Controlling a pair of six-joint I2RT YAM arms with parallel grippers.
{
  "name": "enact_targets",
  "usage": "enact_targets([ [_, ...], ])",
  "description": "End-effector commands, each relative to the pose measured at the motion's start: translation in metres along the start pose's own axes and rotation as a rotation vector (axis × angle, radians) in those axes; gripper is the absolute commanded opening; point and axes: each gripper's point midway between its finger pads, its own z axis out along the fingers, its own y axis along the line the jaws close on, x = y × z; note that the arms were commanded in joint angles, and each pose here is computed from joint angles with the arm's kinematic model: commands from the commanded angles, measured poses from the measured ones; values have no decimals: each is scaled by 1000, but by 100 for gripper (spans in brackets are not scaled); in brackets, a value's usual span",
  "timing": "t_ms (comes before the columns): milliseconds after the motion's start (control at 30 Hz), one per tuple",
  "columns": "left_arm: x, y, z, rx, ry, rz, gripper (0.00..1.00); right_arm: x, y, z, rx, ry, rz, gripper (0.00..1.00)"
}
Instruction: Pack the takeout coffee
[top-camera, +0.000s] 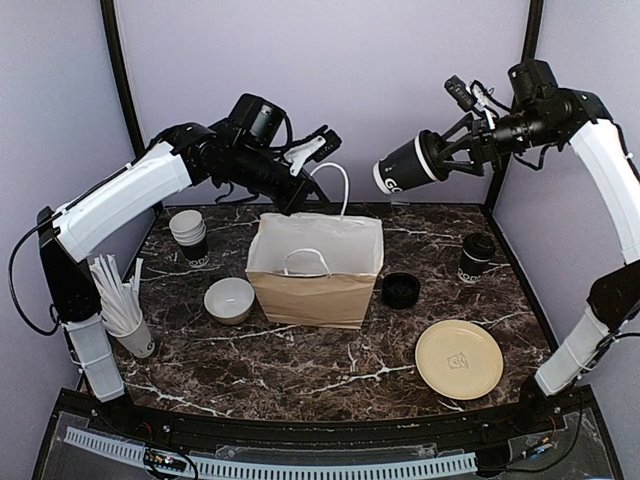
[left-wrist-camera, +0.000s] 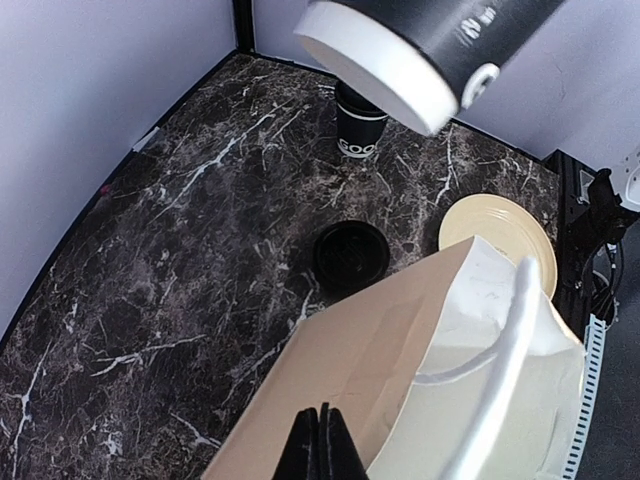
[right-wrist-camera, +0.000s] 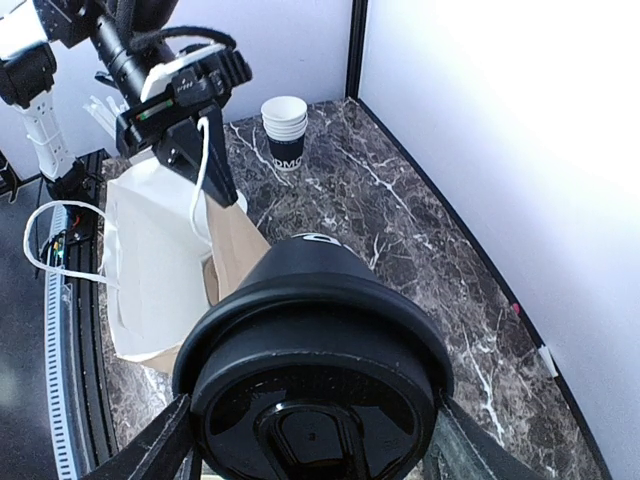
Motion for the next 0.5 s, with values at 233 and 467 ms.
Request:
enact_targets([
  [233,27,-116,-20,111,52,97,2,-9,-9,5,59,-87,-38,58],
  [467,45,-158,-48,162,-28,88,2,5,-18,10,88,-28,-3,58],
])
